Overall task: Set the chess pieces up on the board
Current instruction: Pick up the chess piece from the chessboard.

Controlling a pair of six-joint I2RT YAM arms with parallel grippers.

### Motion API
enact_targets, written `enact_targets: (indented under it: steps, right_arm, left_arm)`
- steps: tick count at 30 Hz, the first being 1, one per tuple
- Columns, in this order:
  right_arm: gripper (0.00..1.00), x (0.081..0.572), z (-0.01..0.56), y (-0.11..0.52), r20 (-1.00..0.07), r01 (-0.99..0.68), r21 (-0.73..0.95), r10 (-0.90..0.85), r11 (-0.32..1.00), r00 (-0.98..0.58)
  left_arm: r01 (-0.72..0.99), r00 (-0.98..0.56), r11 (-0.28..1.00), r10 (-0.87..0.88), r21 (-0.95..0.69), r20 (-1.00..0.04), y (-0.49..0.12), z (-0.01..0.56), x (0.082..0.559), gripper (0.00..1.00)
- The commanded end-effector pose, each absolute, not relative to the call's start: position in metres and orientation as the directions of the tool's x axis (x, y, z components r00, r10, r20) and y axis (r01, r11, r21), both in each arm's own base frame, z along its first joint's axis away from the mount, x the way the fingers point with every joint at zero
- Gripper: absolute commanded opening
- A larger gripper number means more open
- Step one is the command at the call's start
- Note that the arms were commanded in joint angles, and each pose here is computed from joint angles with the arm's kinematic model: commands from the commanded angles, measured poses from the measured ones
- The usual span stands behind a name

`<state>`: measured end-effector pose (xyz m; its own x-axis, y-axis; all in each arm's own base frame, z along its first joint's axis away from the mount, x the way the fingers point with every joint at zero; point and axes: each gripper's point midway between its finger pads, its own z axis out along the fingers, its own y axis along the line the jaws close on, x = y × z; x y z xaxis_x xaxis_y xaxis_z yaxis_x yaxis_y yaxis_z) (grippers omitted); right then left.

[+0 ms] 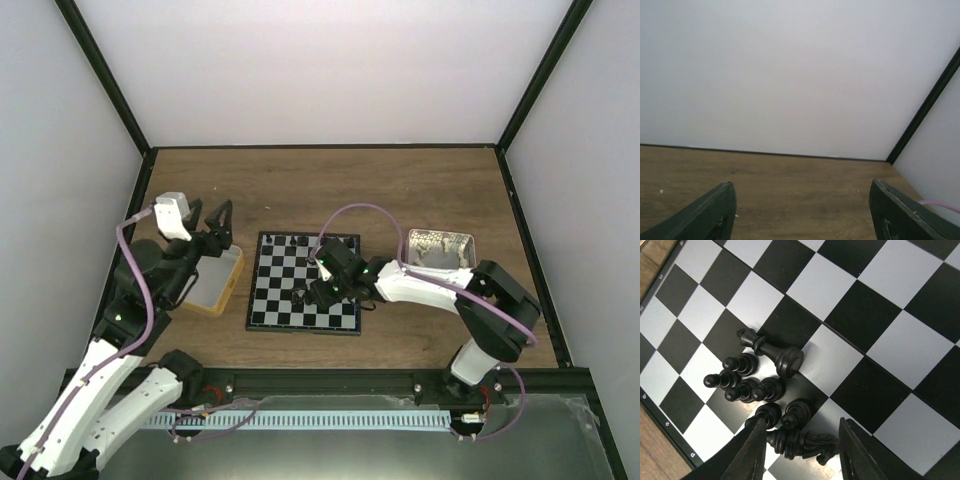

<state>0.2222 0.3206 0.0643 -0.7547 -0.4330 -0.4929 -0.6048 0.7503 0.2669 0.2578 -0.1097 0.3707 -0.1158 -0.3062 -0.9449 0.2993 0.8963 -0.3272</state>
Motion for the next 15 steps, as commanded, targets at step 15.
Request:
enact_targets:
  steps: [15]
  right_arm:
    - [0.16,0.236,0.062,0.34,-0.504,-0.614,0.238,-0.445,0.752,-0.74]
  left_arm:
    - [0.168,-0.016,0.948,-0.272,-0.271,-0.962,-0.075,0.373,0.252,0.75]
